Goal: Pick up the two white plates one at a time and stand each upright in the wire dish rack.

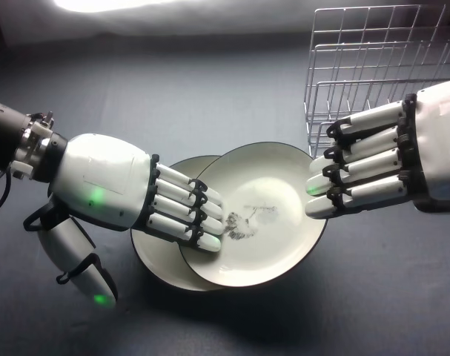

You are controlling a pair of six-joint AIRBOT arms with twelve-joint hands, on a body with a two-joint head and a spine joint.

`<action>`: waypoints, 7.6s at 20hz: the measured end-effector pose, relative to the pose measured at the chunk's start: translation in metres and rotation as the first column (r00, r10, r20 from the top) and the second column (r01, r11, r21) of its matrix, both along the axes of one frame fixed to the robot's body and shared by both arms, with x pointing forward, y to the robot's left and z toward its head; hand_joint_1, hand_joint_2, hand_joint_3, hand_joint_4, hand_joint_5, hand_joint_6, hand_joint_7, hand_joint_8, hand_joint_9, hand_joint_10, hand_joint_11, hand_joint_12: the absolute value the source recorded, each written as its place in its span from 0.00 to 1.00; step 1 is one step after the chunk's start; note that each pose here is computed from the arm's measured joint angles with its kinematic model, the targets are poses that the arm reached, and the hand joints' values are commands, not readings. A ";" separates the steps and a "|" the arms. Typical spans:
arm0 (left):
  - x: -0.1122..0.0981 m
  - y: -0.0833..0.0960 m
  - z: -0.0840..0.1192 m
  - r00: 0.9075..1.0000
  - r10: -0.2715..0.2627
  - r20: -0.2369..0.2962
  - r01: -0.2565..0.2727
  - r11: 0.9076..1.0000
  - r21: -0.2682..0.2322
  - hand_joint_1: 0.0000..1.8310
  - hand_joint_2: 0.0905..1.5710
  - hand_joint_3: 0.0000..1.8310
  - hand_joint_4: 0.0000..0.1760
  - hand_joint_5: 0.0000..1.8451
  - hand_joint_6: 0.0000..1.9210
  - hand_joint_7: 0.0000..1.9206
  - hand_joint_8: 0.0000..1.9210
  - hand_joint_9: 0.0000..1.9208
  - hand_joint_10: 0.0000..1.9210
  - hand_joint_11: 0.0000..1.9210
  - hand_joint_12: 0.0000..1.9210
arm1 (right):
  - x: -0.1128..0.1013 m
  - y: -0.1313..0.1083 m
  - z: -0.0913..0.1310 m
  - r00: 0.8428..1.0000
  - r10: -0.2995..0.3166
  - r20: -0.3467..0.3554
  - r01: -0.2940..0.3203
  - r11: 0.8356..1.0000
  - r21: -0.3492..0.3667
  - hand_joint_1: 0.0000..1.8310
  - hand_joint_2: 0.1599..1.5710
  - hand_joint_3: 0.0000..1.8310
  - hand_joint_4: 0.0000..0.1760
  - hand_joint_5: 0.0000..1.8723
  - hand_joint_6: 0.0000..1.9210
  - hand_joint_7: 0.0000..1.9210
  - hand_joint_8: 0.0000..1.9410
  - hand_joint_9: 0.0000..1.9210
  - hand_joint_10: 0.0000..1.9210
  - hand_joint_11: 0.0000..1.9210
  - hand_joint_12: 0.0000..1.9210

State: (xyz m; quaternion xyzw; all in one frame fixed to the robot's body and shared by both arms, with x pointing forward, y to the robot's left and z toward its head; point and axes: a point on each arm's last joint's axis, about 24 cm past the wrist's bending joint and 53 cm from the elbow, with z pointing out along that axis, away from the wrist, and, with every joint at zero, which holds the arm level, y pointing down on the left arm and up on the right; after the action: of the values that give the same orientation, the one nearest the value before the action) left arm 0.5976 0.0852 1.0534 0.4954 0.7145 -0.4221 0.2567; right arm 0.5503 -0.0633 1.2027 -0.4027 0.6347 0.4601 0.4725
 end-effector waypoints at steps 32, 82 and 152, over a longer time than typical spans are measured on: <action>0.004 -0.017 0.004 1.000 0.002 0.004 -0.002 1.000 -0.030 0.00 0.68 0.00 0.00 0.00 0.00 0.00 0.00 0.00 0.00 0.00 0.00 | 0.032 0.072 -0.079 0.991 -0.059 -0.118 0.050 0.996 -0.078 0.80 0.65 0.00 0.00 0.15 0.01 0.17 0.01 0.20 0.01 0.03 0.62; 0.043 0.079 0.164 0.939 0.341 0.042 -0.323 0.918 -0.232 0.00 0.69 0.00 0.00 0.00 0.00 0.00 0.00 0.00 0.00 0.00 0.00 | 0.024 0.073 0.057 0.987 -0.063 -0.146 0.097 0.966 0.240 0.75 0.68 0.00 0.00 0.48 0.58 0.50 0.45 0.49 0.62 0.45 0.60; 0.029 0.084 0.094 0.917 0.399 -0.001 -0.397 0.912 -0.107 0.00 0.70 0.00 0.00 0.00 0.00 0.00 0.00 0.00 0.00 0.00 0.00 | 0.117 -0.094 0.112 0.429 0.053 -0.902 0.833 0.363 0.418 0.76 0.66 0.00 0.00 0.50 0.52 0.55 0.40 0.52 0.56 0.41 0.56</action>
State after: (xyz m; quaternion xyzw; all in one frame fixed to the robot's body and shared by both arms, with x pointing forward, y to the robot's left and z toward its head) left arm 0.6270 0.1692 1.1475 0.3300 0.7744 -0.3927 0.3704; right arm 0.6673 -0.1577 1.3149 0.3410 0.5411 0.6765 0.3651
